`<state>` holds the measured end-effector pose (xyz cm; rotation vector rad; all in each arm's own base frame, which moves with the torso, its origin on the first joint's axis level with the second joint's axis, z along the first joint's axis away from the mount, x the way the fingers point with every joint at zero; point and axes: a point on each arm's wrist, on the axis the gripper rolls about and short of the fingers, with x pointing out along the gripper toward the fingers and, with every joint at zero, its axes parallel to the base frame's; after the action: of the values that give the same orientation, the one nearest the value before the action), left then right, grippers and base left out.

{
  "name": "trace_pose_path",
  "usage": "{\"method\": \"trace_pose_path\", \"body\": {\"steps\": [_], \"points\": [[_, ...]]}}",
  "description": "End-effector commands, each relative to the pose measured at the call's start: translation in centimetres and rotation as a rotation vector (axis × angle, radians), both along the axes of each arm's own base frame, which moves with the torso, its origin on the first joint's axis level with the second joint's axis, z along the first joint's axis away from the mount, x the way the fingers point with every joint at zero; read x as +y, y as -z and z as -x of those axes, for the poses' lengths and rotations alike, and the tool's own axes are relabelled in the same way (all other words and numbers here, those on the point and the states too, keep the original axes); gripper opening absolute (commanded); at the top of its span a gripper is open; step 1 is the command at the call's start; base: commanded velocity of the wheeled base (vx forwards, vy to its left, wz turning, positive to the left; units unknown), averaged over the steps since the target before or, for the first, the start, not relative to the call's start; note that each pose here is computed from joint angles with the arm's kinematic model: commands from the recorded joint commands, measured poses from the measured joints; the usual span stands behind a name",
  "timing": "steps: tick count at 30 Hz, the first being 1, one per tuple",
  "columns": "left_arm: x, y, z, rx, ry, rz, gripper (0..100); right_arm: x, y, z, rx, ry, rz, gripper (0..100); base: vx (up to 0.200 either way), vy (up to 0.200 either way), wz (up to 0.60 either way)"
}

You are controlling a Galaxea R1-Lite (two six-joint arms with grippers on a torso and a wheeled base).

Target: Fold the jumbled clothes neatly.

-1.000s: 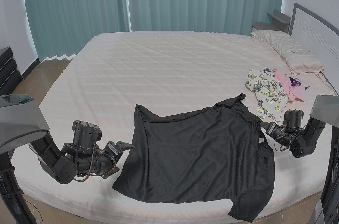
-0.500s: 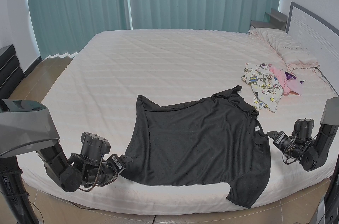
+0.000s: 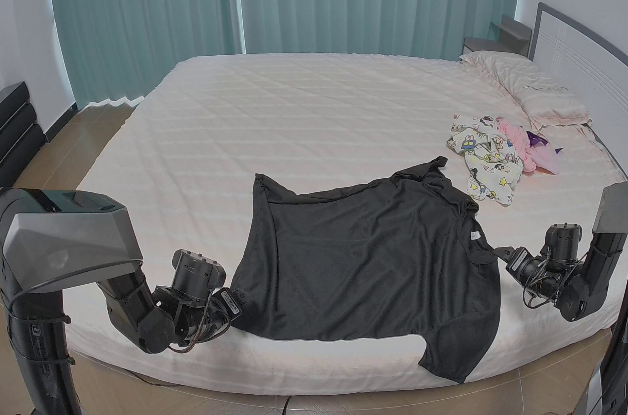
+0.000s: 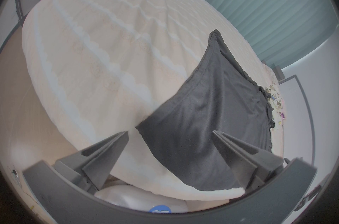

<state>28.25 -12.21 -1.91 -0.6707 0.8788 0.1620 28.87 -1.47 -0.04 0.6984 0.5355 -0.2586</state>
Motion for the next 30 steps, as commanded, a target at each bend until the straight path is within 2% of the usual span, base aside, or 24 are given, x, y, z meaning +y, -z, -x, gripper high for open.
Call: {"method": "trace_pose_path", "body": {"steps": [1, 6, 12, 19, 24, 30], "points": [[-0.1, 1.1, -0.4, 0.013, 0.006, -0.042, 0, 0.0, -0.1, 0.1, -0.001, -0.002, 0.001, 100, 0.0, 0.0, 0.0], [0.2, 1.2, -0.2, 0.02, -0.016, -0.084, 0, 0.0, 0.0, 0.1, 0.002, -0.002, 0.002, 100, 0.0, 0.0, 0.0], [0.9, 0.7, 1.3, 0.111, 0.011, -0.204, 0, 0.1, 0.0, 0.4, 0.008, -0.006, 0.007, 100, 0.0, 0.0, 0.0], [1.1, 0.5, 1.9, 0.163, 0.02, -0.229, 0, 0.4, -0.2, 0.7, -0.021, -0.021, 0.01, 100, 0.0, 0.0, 0.0], [1.0, 0.7, 2.1, 0.178, 0.027, -0.237, 0, 0.4, -0.1, 0.7, -0.016, -0.021, 0.01, 100, 0.0, 0.0, 0.0], [0.8, 1.0, 2.8, 0.239, 0.047, -0.266, 0, 0.4, 0.0, 0.7, -0.011, -0.023, 0.012, 100, 0.0, 0.0, 0.0]]}}
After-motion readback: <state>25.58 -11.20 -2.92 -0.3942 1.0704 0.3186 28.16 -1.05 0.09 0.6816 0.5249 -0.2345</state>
